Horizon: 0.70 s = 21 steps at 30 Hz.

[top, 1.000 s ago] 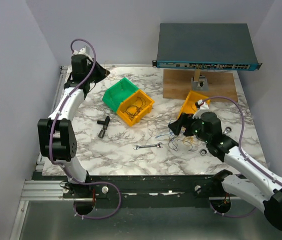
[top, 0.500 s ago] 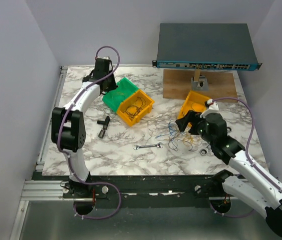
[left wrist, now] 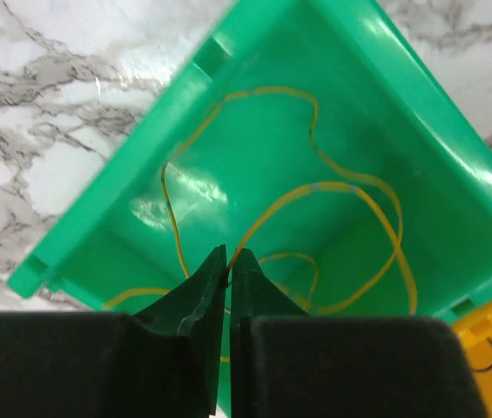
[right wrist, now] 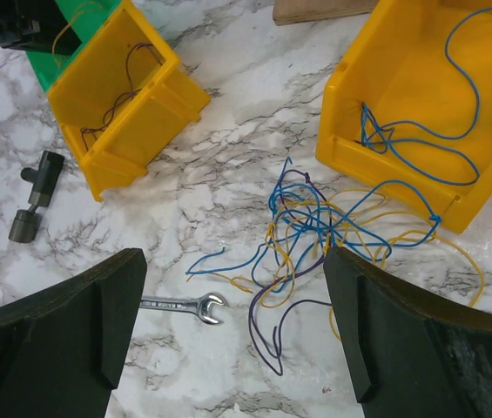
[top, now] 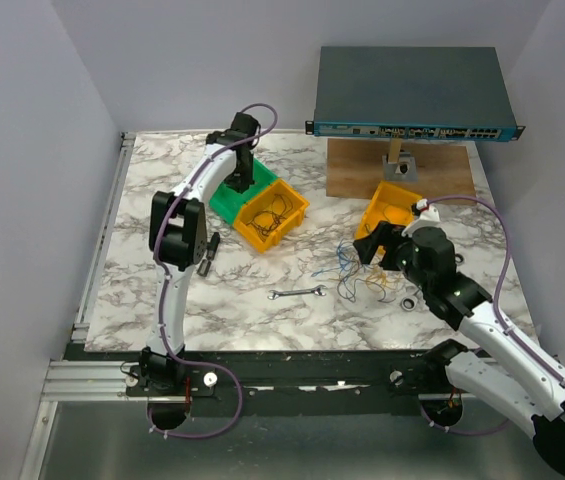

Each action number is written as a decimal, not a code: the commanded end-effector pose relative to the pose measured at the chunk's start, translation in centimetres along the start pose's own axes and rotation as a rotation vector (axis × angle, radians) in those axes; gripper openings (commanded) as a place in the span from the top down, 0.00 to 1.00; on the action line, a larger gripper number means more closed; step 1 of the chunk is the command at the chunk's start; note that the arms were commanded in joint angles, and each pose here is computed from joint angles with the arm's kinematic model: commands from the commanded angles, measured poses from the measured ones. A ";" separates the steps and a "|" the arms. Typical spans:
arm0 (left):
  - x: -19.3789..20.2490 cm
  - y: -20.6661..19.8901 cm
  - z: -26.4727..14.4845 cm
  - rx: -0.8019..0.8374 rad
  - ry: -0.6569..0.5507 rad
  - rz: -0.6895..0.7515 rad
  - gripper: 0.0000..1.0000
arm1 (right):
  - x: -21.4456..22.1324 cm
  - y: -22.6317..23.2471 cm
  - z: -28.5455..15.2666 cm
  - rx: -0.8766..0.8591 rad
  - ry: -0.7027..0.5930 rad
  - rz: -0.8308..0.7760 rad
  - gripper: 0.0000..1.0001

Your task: Untangle the cables

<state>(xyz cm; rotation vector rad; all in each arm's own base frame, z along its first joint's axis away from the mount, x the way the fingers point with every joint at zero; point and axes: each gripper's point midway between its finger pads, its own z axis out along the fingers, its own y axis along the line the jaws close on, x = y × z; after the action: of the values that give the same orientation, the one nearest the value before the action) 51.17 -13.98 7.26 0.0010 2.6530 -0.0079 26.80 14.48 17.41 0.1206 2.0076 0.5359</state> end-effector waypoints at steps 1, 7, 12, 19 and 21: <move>2.2 0.8 -1.4 -0.106 0.111 0.131 0.87 | -0.6 -0.1 -0.2 0.017 -0.014 0.008 0.08; 4.2 -0.1 -2.1 -0.062 0.214 0.186 0.62 | -0.4 0.0 -0.1 0.010 -0.007 0.016 0.08; 2.3 -0.2 -4.5 -0.035 0.122 0.142 0.55 | -0.4 0.3 -0.2 -0.003 -0.007 0.023 0.08; -3.2 1.3 -9.8 -0.017 -0.054 0.079 0.52 | -0.5 0.4 -0.5 -0.010 -0.004 0.020 0.08; -3.7 0.8 -11.1 0.016 -0.088 0.077 0.51 | -0.1 0.3 -0.4 -0.003 0.011 0.020 0.08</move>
<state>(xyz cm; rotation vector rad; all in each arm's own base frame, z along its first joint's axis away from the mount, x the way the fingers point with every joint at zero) 48.90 -13.12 10.81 0.1363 2.7309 0.0948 26.75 14.52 17.52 0.1355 2.0056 0.5470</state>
